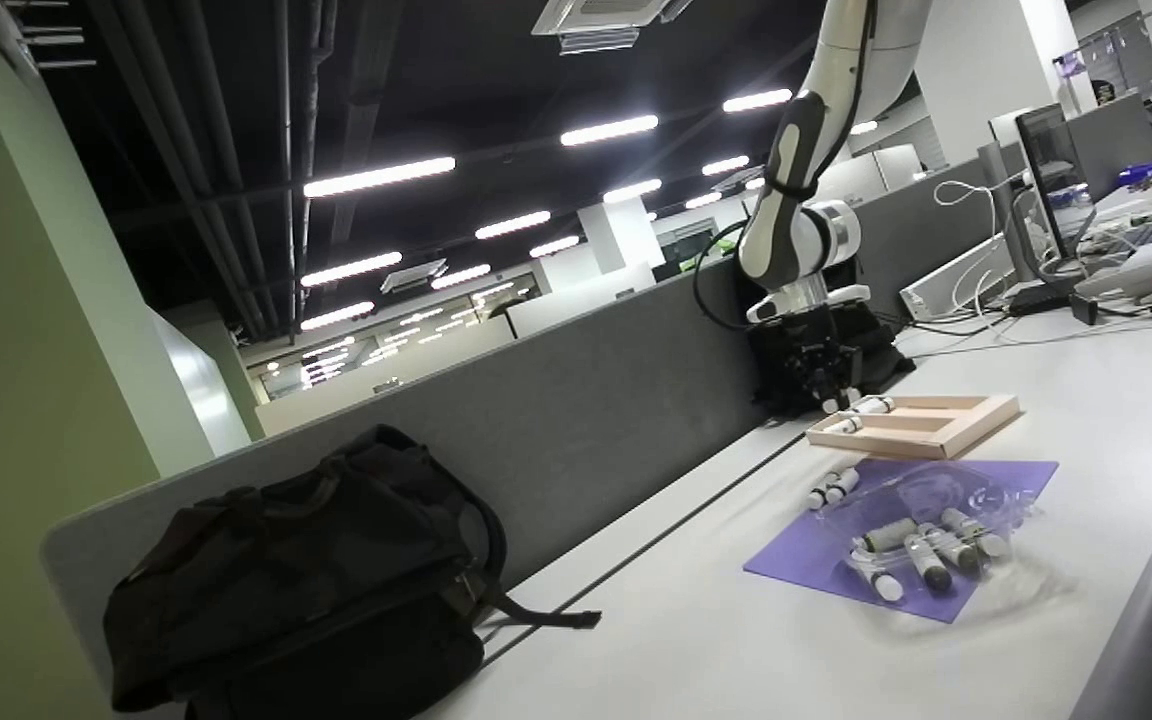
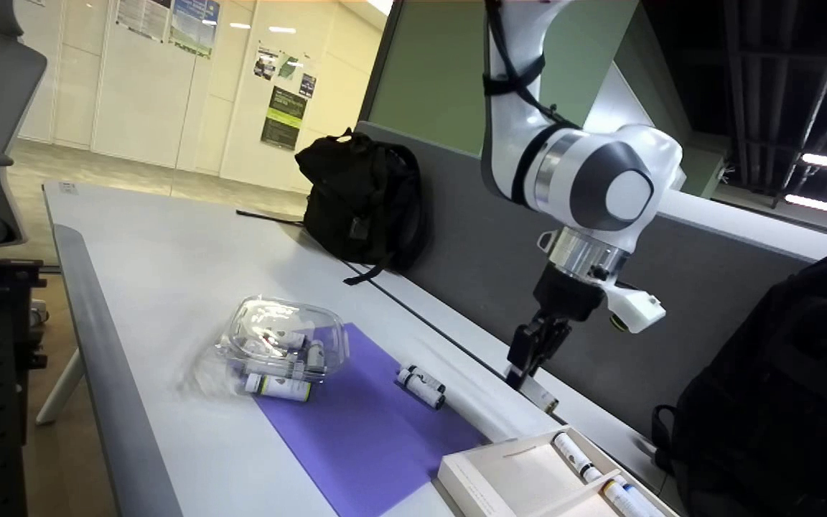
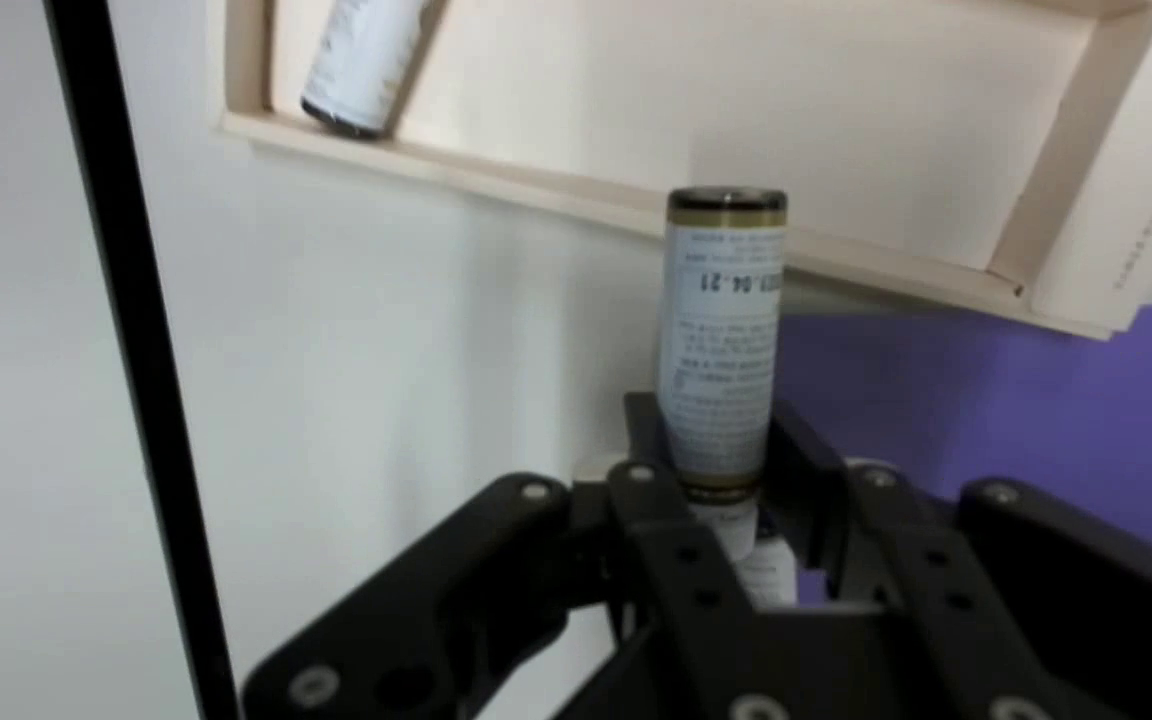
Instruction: Close the box, take some bottles out of the tray and put them on the mat
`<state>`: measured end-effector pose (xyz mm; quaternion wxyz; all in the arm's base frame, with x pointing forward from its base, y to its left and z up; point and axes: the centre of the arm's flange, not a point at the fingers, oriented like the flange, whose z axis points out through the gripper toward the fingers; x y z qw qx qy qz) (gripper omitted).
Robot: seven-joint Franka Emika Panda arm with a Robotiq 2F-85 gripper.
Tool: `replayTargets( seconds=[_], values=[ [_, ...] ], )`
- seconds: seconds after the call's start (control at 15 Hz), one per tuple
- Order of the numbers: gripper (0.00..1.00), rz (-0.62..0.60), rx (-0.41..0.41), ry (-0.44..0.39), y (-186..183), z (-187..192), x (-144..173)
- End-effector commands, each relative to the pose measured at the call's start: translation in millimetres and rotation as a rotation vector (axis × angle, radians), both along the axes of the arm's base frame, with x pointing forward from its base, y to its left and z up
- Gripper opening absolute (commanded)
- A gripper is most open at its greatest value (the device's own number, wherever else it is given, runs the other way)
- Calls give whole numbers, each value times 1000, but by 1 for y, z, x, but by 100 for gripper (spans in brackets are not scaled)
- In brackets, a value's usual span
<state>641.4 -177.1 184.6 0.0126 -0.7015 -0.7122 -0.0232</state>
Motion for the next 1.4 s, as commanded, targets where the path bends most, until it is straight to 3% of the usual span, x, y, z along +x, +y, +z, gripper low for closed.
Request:
replayTargets(
  seconds=[0.0,0.4,0.73,0.8,0.93,1.33],
  values=[
    [7,107,32,51,35,3,-37],
    [7,227,61,105,81,-49,-73],
    [7,305,64,120,106,-68,-93],
    [53,311,61,122,108,-70,-95],
    [58,320,61,130,111,-72,-96],
    [99,315,71,122,112,-47,-85]
  ],
)
